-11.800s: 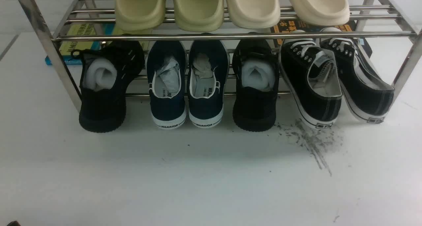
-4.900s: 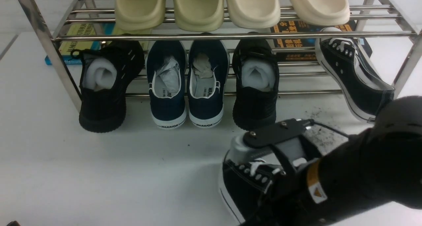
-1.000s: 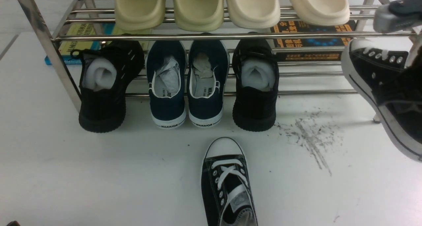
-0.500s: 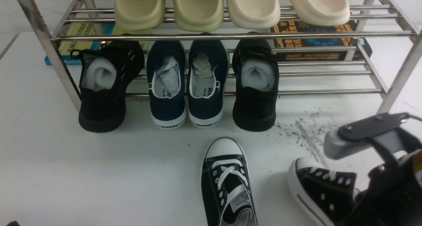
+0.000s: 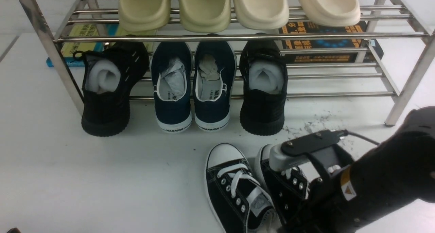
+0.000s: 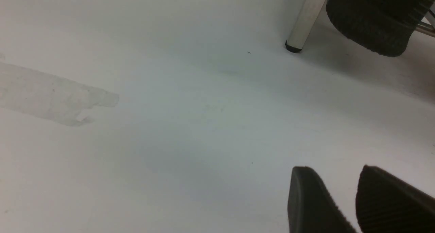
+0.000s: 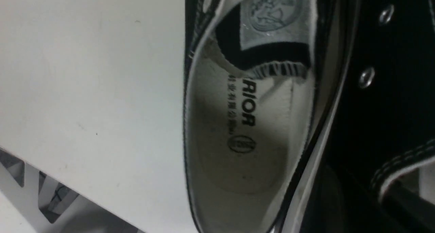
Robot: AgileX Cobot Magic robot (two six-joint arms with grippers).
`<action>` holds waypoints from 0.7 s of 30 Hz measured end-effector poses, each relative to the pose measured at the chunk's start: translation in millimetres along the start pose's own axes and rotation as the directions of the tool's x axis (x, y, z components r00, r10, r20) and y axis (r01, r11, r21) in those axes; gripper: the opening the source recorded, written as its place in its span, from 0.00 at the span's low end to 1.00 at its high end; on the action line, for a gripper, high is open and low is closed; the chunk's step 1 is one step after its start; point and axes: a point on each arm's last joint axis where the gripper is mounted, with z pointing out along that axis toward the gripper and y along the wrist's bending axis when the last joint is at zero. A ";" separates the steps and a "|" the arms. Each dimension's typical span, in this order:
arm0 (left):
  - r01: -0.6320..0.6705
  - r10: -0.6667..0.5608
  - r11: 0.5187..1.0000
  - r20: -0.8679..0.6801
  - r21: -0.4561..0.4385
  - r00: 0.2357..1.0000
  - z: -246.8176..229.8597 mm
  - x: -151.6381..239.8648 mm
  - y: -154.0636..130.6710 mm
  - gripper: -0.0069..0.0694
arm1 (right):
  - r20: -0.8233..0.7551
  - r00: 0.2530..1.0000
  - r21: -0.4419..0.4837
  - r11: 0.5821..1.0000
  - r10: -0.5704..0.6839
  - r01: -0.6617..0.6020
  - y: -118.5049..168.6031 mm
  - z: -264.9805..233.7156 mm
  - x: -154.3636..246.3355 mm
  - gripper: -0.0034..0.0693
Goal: Take the shoes off the shelf with your hand on the white table.
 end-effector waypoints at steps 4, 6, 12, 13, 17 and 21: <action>0.000 0.000 1.000 0.000 0.000 1.000 0.0 0.0 0.0 0.41 | -0.008 1.000 0.011 1.000 0.010 -0.010 -0.2 8.1 -2.0 0.06; 0.000 0.000 1.000 0.000 0.000 1.000 0.0 0.0 0.0 0.41 | 0.034 0.999 0.021 1.000 -0.005 0.005 -1.1 10.7 -6.8 0.06; 0.000 0.000 1.000 0.000 0.000 1.000 0.0 0.0 0.0 0.41 | 0.147 0.983 0.068 0.993 -0.109 0.099 -3.8 11.2 -18.1 0.07; 0.000 0.000 1.000 0.000 0.000 1.000 0.0 0.0 0.0 0.41 | 0.147 0.983 0.069 0.993 -0.110 0.100 -3.9 11.2 -18.1 0.07; 0.000 0.000 1.000 0.000 0.000 1.000 0.0 0.0 0.0 0.41 | 0.155 0.981 0.073 0.992 -0.115 0.105 -3.9 15.1 -20.2 0.07; 0.000 0.000 1.000 0.000 0.000 1.000 0.0 0.0 0.0 0.41 | 0.116 0.987 0.083 0.992 -0.107 0.098 -5.3 22.2 -18.7 0.08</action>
